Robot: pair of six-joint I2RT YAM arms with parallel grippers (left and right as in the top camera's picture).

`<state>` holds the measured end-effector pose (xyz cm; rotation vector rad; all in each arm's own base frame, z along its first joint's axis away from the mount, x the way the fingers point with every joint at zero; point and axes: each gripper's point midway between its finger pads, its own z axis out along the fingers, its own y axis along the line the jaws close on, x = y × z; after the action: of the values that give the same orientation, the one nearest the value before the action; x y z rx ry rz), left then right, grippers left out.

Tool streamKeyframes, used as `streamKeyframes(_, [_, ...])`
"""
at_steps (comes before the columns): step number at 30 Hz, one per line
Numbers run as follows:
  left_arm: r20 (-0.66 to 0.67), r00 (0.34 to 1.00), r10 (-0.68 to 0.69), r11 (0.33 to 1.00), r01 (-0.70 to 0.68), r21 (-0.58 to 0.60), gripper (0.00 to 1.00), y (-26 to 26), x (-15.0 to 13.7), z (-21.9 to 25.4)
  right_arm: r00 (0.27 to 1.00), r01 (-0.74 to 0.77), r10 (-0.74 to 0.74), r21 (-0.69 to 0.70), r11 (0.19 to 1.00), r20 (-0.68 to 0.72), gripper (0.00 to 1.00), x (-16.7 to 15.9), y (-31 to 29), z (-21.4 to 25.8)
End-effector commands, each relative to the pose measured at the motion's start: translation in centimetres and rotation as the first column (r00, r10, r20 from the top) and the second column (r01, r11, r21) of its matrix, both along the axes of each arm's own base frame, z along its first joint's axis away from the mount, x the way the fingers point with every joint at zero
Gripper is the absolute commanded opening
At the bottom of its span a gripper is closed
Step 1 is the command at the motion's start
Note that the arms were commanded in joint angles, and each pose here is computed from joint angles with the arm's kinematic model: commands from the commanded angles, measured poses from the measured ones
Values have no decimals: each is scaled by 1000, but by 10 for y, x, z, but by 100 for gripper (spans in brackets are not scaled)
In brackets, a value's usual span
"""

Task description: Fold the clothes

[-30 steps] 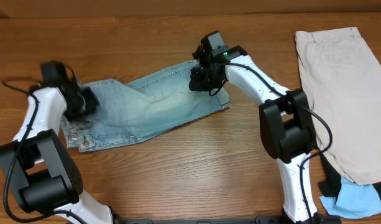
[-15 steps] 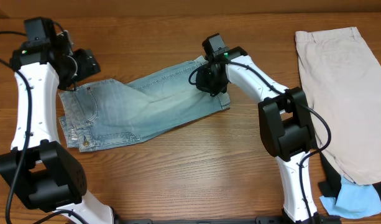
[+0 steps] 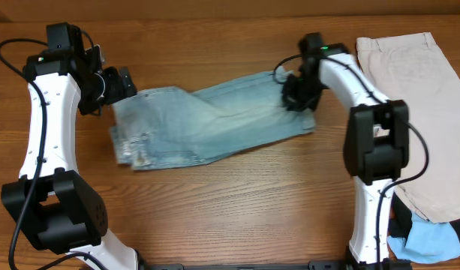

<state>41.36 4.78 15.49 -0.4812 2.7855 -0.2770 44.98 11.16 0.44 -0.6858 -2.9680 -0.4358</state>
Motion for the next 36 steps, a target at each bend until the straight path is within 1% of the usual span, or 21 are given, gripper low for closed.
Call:
streamKeyframes(1, [2, 999, -44, 999, 44, 3, 94, -4, -1, 4, 997, 62, -66, -129, 990, -31, 16, -2, -55, -16])
streamKeyframes(2, [-5, 998, -58, 998, 58, 5, 94, -5, -3, 3, 996, 73, -79, -124, 990, -38, 17, -3, -60, -16])
streamKeyframes(3, [-18, 996, -82, 997, 82, 8, 96, -6, -7, -2, 997, 61, -65, -92, 994, -39, 23, -3, -64, -15])
streamKeyframes(5, [-38, 994, -102, 995, 102, 8, 98, -7, -11, -10, 999, 25, -25, -3, 1000, -30, 30, -2, -61, -9])
streamKeyframes(7, [-65, 991, -116, 993, 116, 3, 99, -9, -18, -22, 1000, -9, 10, 62, 998, -10, 35, 0, -57, 0])
streamKeyframes(9, [-96, 988, -118, 993, 118, -6, 100, -10, -26, -36, 997, -78, 74, 113, 991, 38, 41, 4, -50, 15])
streamKeyframes(13, [-145, 982, -120, 993, 117, -31, 100, -14, -42, -70, 976, -189, 174, 116, 975, 130, 56, 10, -43, 55])
streamKeyframes(14, [-145, 982, -122, 992, 118, -39, 100, -16, -44, -78, 970, -209, 192, 111, 972, 150, 60, 12, -42, 65])
streamKeyframes(16, [-127, 982, -139, 989, 132, -61, 100, -21, -44, -90, 958, -240, 219, 100, 966, 188, 66, 14, -40, 85])
streamKeyframes(20, [-59, 985, -161, 983, 155, -103, 100, -30, -37, -103, 938, -268, 242, 78, 960, 249, 70, 17, -39, 116])
streamKeyframes(24, [-26, 987, -162, 983, 159, -94, 100, -30, -33, -112, 930, -271, 242, 69, 960, 278, 70, 17, -39, 130])
streamKeyframes(30, [-15, 986, -168, 979, 165, -116, 100, -33, -30, -124, 930, -270, 242, 71, 960, 276, 70, 15, -39, 132])
streamKeyframes(36, [-9, 982, -186, 967, 182, -178, 98, -43, -24, -143, 932, -270, 242, 72, 960, 270, 70, 14, -39, 132])
